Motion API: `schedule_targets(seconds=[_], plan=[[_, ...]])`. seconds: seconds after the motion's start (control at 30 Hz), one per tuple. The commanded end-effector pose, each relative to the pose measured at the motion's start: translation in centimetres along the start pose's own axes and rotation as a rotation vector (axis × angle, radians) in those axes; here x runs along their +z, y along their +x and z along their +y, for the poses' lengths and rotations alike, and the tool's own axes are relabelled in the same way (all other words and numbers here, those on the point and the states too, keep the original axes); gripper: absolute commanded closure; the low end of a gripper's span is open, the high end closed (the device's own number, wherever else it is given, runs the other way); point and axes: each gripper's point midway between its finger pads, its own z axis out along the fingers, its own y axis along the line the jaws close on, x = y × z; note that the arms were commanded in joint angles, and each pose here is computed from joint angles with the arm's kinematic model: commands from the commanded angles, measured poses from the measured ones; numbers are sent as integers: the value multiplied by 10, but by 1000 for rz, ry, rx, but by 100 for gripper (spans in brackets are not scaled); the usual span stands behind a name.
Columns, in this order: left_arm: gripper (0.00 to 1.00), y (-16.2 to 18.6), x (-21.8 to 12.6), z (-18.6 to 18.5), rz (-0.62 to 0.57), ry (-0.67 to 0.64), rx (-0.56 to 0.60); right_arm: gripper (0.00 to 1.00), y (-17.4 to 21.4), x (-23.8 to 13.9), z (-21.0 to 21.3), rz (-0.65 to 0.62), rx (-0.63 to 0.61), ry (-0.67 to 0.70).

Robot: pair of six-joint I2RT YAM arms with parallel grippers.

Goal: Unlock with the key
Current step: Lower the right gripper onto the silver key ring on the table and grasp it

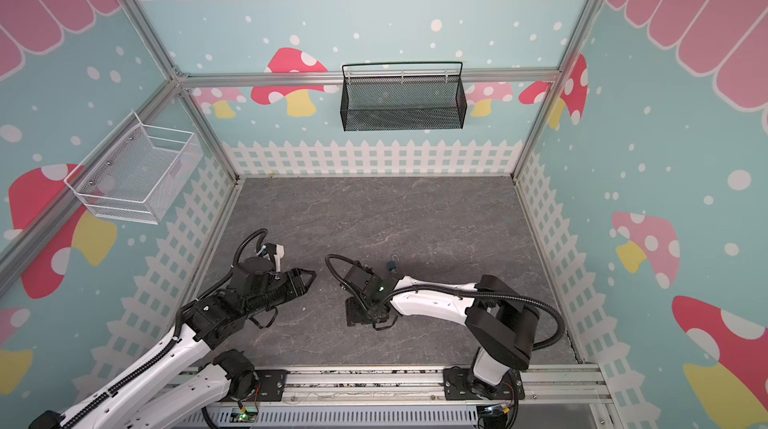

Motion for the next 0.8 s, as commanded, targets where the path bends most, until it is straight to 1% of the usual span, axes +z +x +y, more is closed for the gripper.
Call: schedule_targets(seconds=[0.0,0.07,0.13,0.43,0.6,0.77], plan=[[44,3,-3,11,0,-27,3,39,-2,5,0,-8,74,58],[44,1,-5,13,-8,-30,5,41,0,12,4,10,85,69],[45,-1,-6,16,-16,-38,2,43,1,19,1,31,98,114],[45,-1,-5,24,-4,-58,-9,48,11,31,-11,69,128,241],[45,1,-1,27,6,-62,-23,55,17,32,-9,82,114,253],[45,2,0,27,6,-55,-42,63,15,32,-8,73,95,277]])
